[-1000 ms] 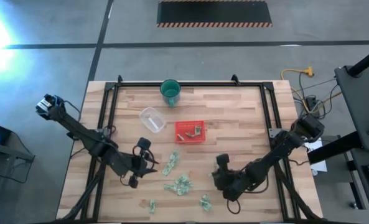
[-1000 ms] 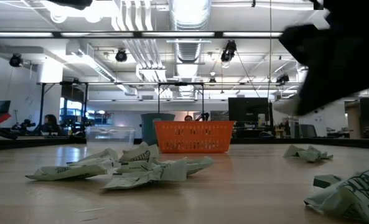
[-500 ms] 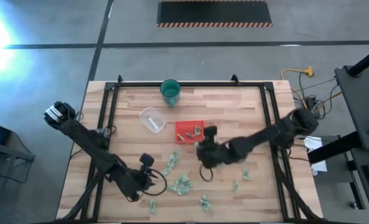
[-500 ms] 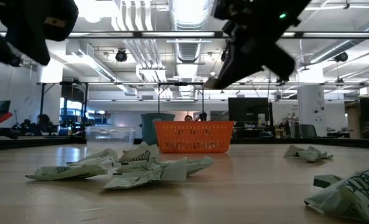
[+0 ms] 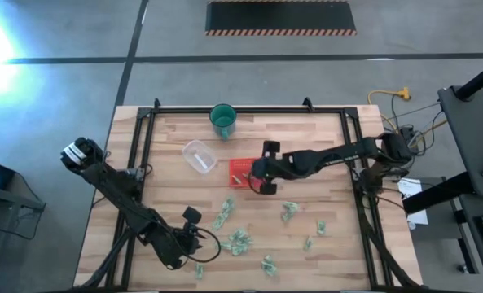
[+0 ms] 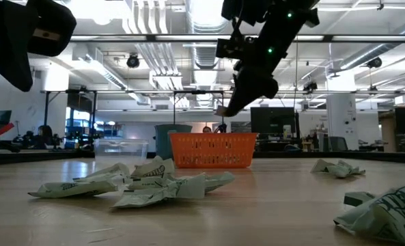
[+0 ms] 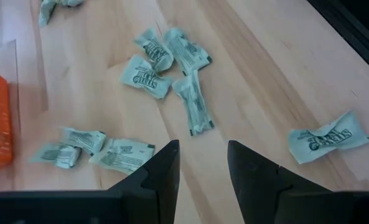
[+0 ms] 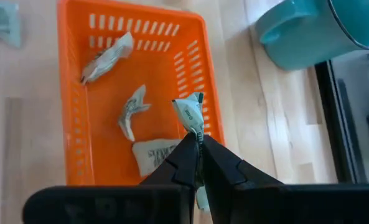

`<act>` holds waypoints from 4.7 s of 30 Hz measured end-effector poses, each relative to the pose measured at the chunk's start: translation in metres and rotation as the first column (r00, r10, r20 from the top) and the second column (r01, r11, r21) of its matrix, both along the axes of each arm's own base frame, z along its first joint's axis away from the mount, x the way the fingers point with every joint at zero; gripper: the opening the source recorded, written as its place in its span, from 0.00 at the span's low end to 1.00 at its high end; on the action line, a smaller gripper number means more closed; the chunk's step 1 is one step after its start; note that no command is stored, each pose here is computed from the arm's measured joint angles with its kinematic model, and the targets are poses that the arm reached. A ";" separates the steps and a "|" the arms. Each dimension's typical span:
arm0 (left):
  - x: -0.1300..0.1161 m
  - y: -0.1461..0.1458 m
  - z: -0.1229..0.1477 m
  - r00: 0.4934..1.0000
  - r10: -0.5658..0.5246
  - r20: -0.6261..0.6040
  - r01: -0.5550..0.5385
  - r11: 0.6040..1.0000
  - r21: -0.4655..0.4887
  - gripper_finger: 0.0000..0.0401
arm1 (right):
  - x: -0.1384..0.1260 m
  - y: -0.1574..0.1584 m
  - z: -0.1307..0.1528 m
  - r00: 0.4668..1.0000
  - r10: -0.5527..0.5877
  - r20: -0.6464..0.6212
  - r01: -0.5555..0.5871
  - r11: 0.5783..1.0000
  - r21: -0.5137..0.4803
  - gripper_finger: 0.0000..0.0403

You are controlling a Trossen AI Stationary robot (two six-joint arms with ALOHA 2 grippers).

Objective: Pick and place items into bin
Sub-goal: Put the stevia packet into the orange bin

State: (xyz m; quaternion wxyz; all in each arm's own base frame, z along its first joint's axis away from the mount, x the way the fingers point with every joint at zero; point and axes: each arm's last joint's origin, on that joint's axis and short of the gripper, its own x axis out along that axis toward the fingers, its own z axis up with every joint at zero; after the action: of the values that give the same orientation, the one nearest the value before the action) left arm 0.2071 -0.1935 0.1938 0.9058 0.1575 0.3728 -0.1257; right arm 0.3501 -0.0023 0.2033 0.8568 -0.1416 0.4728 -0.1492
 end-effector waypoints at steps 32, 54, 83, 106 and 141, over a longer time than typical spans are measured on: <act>0.001 -0.030 -0.039 0.985 -0.067 -0.162 0.037 0.983 -0.181 0.30 | 0.001 0.014 -0.002 0.990 0.142 0.004 -0.141 0.979 0.150 0.36; 0.010 -0.032 -0.045 0.980 -0.020 -0.198 -0.035 0.963 -0.268 0.30 | -0.002 0.036 -0.003 0.983 0.185 0.005 -0.183 0.970 0.159 0.32; 0.008 -0.031 -0.051 0.967 -0.092 -0.238 -0.006 0.925 -0.381 0.30 | -0.011 0.035 -0.018 0.985 0.166 -0.040 -0.157 0.972 0.173 0.27; 0.009 -0.031 -0.050 0.973 -0.152 -0.176 0.091 0.945 -0.313 0.13 | -0.012 0.034 -0.021 0.986 0.161 -0.045 -0.151 0.973 0.176 0.22; 0.019 -0.032 -0.066 0.966 -0.173 -0.190 0.096 0.928 -0.359 0.38 | -0.012 0.034 -0.021 0.986 0.160 -0.046 -0.150 0.973 0.177 0.20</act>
State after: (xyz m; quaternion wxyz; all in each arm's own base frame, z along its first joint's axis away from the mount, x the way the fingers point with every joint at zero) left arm 0.2261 -0.2253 0.1275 0.8619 0.0060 0.4304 -0.2681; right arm 0.3377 0.0320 0.1824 0.8604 -0.1078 0.4968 -0.0360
